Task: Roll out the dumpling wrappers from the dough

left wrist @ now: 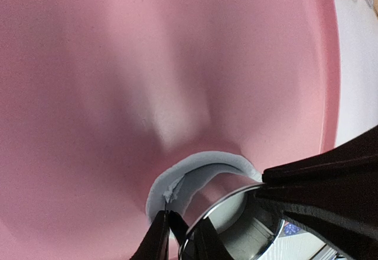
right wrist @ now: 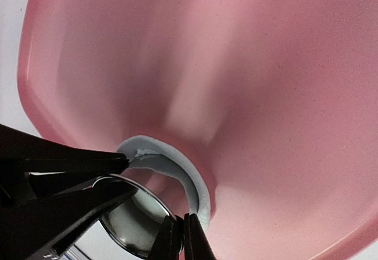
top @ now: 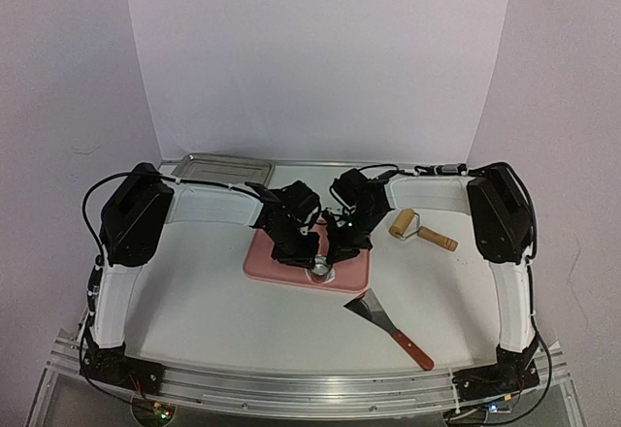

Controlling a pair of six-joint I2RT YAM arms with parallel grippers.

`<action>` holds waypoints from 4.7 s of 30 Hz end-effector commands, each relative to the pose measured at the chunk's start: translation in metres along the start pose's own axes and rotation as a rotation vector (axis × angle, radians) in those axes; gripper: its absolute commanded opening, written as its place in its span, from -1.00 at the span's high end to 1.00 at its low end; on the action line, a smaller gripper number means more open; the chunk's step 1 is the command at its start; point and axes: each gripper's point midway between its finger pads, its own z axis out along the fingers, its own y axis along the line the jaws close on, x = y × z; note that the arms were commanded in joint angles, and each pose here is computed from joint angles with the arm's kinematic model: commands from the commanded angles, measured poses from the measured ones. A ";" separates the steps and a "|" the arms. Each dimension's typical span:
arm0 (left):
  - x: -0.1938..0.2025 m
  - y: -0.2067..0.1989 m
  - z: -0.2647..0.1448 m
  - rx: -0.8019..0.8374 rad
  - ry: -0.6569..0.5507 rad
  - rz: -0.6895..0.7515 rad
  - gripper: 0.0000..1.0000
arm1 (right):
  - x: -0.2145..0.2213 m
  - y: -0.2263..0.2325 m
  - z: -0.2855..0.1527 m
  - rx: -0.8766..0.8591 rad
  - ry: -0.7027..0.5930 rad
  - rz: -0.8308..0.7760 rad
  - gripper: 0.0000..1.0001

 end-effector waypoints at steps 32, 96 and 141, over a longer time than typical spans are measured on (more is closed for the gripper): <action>0.030 -0.007 -0.084 0.086 -0.046 -0.071 -0.63 | -0.001 -0.013 -0.007 0.210 0.008 -0.055 0.76; -0.015 0.002 -0.084 0.583 -0.054 -0.488 0.29 | -0.019 0.056 -0.054 -0.241 -0.200 -0.120 1.00; -0.031 -0.021 -0.083 0.699 -0.038 -0.436 1.00 | -0.023 0.020 -0.035 -0.078 -0.195 -0.098 1.00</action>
